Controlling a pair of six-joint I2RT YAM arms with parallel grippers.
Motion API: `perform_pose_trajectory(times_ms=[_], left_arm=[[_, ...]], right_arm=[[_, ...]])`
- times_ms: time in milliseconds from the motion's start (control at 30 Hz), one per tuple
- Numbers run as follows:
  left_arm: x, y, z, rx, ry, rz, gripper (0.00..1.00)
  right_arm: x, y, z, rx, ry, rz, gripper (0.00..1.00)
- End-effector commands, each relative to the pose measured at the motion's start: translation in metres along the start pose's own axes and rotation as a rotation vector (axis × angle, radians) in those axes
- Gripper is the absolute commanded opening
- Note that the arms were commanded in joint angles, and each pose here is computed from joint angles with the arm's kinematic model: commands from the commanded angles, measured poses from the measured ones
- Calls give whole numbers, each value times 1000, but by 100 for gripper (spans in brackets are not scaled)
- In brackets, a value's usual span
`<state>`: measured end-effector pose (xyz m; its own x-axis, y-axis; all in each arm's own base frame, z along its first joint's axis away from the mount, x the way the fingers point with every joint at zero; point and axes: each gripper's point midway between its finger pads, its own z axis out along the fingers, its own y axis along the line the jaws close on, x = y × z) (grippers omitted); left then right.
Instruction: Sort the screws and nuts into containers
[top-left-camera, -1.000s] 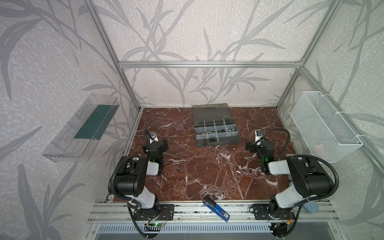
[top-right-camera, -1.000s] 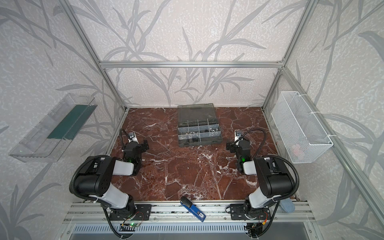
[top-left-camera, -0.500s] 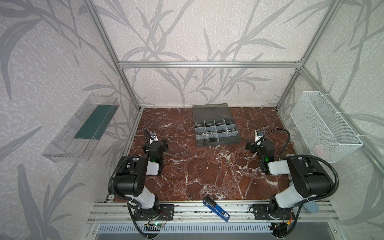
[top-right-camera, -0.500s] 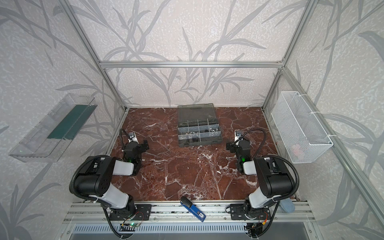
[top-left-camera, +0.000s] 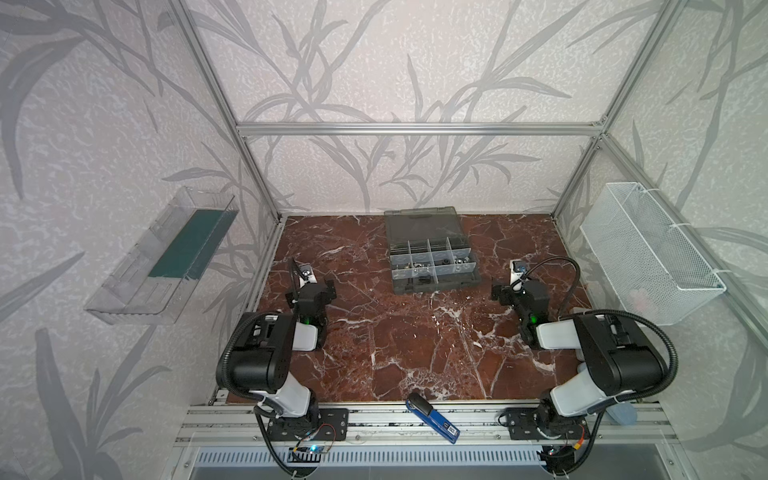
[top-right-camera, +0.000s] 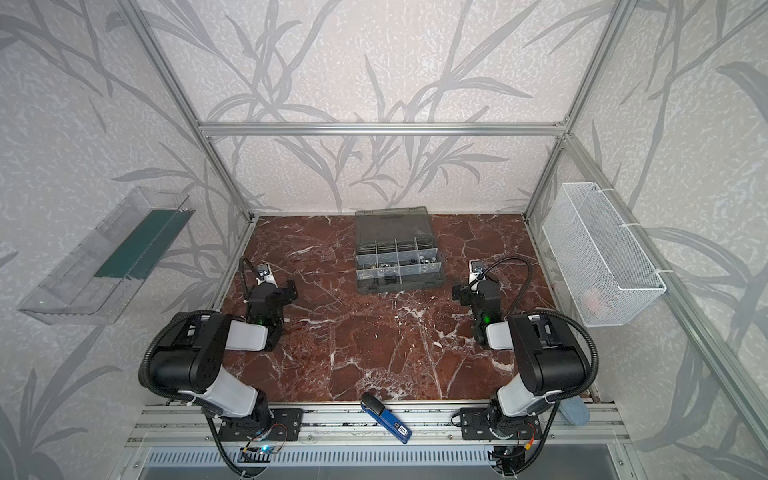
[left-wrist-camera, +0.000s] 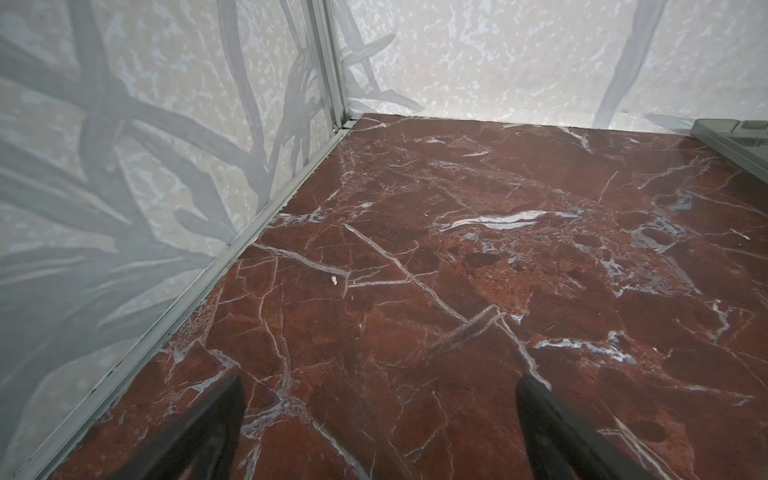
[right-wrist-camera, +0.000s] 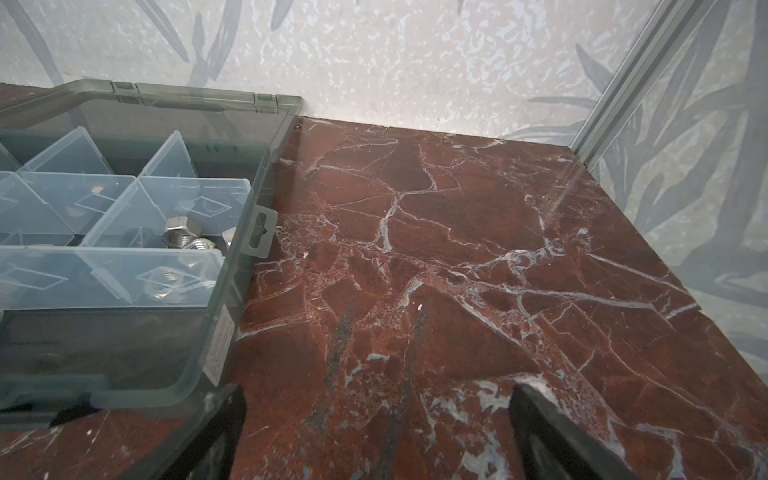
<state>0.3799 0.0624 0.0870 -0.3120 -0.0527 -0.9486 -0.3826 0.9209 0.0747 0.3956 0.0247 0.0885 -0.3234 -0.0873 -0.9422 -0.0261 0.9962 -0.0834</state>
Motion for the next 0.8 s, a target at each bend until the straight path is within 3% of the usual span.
perform_pose_trajectory(times_ms=[0,100,767], left_arm=[[-14,0,0,-6,-40,-14,99],[-14,-2,0,3,-40,-14,99],[-14,-1,0,2,-39,-13,100]], right_arm=[[-5,2,0,-15,-29,-5,99],[-7,27,-4,-160,-48,-63,99],[-7,19,0,-110,-31,-40,99]])
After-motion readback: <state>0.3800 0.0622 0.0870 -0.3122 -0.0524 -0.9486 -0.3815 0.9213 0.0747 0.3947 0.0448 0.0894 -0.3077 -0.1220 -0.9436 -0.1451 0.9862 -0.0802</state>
